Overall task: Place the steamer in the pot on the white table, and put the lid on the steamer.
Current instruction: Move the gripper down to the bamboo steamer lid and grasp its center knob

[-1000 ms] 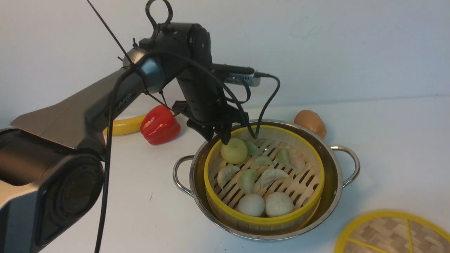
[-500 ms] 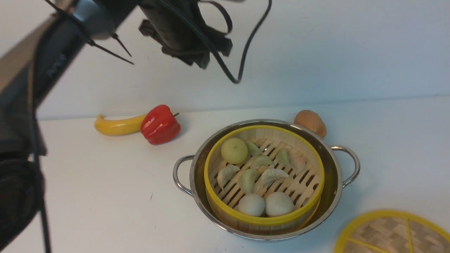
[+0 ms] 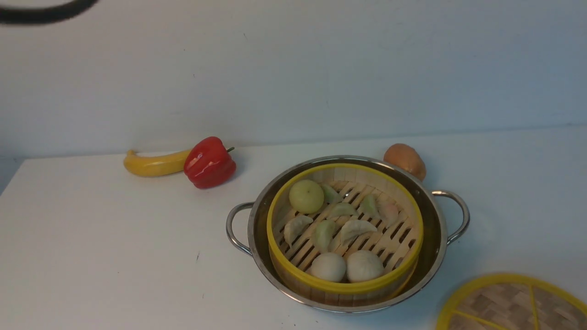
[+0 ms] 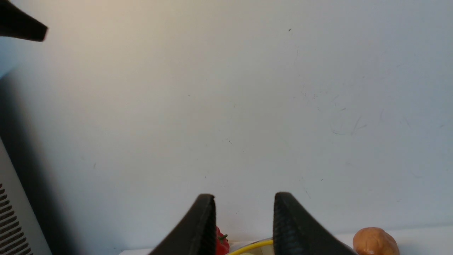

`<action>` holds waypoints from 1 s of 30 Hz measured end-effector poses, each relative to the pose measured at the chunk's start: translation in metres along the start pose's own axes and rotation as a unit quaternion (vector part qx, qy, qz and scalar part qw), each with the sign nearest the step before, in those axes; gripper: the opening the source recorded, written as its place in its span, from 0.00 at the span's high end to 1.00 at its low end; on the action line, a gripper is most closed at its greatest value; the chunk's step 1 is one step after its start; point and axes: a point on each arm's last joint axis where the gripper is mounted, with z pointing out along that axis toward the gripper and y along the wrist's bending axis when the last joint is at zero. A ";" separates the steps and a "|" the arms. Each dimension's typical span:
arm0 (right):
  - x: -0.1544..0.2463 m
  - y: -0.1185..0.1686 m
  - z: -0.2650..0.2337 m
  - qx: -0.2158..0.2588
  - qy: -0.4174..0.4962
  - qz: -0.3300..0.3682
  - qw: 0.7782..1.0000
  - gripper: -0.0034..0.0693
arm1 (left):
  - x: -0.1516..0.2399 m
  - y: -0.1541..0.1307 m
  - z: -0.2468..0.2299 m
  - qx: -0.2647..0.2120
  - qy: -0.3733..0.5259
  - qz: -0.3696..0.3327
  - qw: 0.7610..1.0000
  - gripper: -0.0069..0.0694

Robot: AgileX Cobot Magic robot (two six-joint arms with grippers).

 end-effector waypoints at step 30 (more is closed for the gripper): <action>-0.137 0.018 0.102 0.072 0.027 -0.124 0.989 0.62 | 0.262 -0.013 -0.095 -0.042 -0.013 -0.098 0.994 0.94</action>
